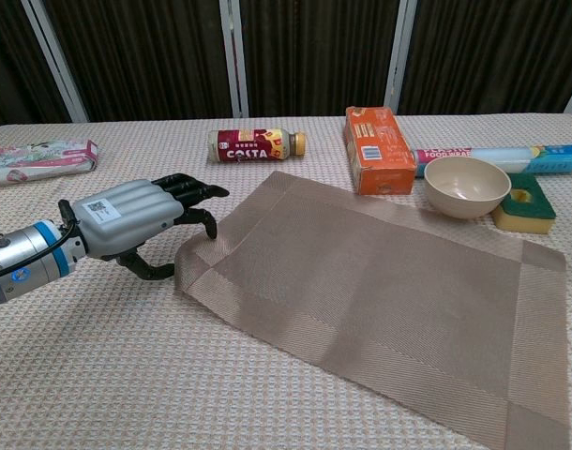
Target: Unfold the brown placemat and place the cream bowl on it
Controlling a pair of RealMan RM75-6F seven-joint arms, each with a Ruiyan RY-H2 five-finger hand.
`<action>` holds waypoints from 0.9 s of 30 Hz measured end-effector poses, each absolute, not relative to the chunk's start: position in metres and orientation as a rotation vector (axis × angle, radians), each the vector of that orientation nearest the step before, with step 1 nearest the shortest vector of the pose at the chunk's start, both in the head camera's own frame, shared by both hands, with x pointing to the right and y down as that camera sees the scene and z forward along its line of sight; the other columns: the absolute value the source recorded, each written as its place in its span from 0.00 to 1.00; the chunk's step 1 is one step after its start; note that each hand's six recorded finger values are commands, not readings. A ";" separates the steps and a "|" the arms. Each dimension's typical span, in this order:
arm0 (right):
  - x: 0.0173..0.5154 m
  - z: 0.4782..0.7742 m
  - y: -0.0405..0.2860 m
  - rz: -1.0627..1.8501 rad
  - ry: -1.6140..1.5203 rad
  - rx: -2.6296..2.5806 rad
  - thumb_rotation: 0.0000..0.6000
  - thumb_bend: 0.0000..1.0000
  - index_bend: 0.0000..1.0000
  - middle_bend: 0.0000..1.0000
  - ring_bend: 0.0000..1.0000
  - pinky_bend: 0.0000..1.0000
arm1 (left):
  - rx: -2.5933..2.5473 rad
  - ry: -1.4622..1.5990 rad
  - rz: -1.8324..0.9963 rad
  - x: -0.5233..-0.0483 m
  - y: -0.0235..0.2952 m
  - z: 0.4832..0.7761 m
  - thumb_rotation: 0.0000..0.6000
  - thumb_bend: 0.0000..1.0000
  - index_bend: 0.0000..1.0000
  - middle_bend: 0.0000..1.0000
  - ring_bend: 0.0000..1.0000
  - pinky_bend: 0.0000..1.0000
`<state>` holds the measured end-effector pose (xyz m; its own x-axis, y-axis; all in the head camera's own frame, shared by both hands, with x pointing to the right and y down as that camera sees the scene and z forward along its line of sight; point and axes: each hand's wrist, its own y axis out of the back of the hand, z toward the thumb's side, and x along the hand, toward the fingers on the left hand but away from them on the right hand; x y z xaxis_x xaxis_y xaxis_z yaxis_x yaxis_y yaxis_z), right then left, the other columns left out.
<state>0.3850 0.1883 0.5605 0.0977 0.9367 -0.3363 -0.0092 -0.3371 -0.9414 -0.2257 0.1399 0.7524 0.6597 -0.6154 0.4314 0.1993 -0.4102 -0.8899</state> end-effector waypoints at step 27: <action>0.381 0.548 0.191 1.328 -0.973 -1.516 1.00 0.00 0.00 0.00 0.00 0.00 | -1.848 0.410 -0.908 -0.214 0.148 0.741 1.00 0.50 0.75 0.00 0.00 0.00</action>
<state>0.3814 0.1908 0.5483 0.1238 0.9428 -0.3096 0.0108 -0.3133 -0.9496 -0.2140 0.1476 0.7405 0.6610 -0.6321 0.4043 0.1147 -0.4474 -0.8870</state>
